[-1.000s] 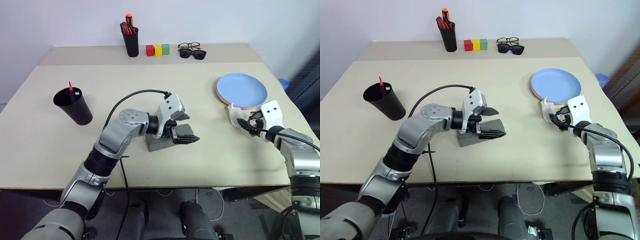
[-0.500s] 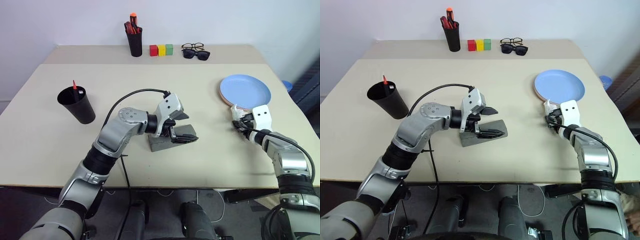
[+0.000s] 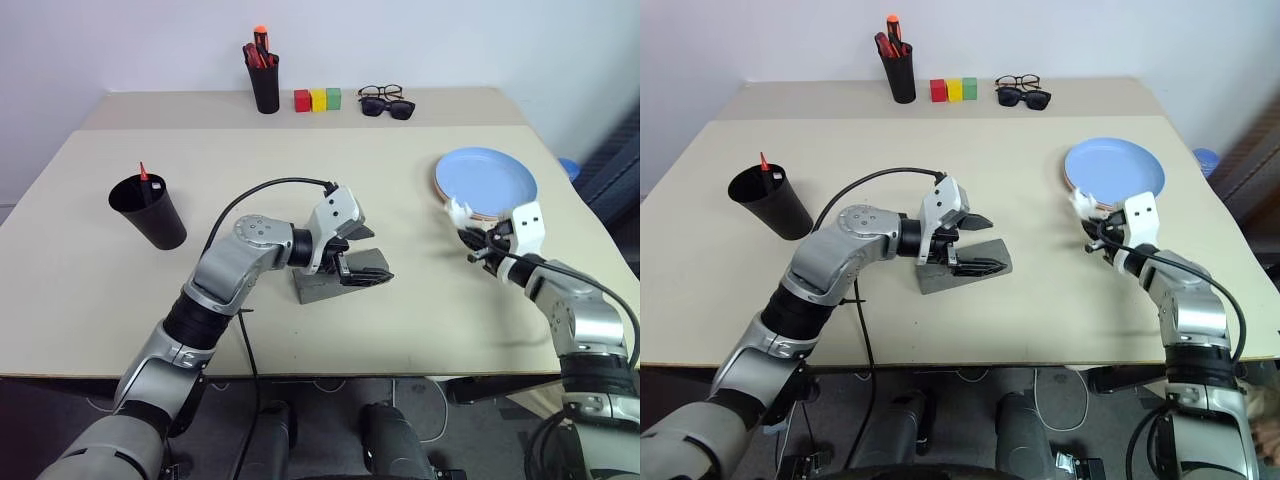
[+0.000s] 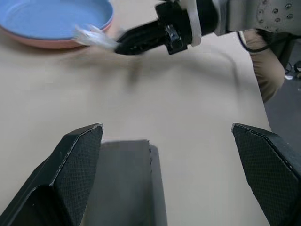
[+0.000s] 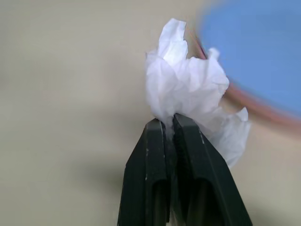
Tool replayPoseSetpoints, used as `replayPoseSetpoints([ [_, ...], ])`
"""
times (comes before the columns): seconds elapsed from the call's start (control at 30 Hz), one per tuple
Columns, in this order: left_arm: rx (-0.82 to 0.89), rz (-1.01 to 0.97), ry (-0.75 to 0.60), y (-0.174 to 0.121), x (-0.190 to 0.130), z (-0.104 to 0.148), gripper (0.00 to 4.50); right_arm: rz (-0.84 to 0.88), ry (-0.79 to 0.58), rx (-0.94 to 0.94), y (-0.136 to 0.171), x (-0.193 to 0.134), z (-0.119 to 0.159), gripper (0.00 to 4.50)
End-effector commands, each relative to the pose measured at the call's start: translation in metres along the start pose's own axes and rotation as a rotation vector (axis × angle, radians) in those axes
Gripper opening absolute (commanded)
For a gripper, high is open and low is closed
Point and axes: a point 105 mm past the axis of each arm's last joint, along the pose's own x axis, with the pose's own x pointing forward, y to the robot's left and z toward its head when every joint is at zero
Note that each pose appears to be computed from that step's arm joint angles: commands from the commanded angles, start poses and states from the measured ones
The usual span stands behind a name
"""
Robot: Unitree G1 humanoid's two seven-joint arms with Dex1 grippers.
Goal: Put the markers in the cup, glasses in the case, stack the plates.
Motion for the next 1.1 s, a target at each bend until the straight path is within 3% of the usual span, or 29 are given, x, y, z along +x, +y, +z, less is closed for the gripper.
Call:
replayPoseSetpoints([
  [0.03,0.045,0.011,-0.047,-0.001,-0.004,0.014,4.5,-0.048,-0.108,-0.085,-0.023,0.009,0.037,0.07],
  [0.23,0.046,0.071,-0.064,0.003,-0.011,0.014,4.5,-0.274,-0.132,-0.211,-0.069,0.032,0.065,0.07],
  [0.33,0.041,0.132,-0.082,0.006,-0.018,0.014,4.5,-0.365,-0.119,-0.24,-0.081,0.037,0.077,1.07],
  [0.43,0.026,0.212,-0.128,0.013,-0.026,0.018,4.5,-0.407,-0.154,-0.258,-0.084,0.04,0.09,2.53],
  [0.6,0.041,0.377,-0.196,0.026,-0.042,0.017,4.5,-0.272,-0.219,-0.301,-0.068,0.041,0.098,2.53],
  [0.73,0.119,0.58,-0.151,0.044,-0.059,-0.009,4.5,-0.019,-0.251,-0.275,-0.039,0.034,0.085,2.53],
  [0.87,0.097,0.683,-0.142,0.05,-0.079,-0.034,4.5,0.131,-0.243,-0.258,-0.011,0.003,0.068,2.53],
  [1.1,0.09,0.897,-0.257,0.045,-0.118,-0.052,4.5,0.129,-0.156,-0.192,0.005,-0.06,0.04,2.53],
])
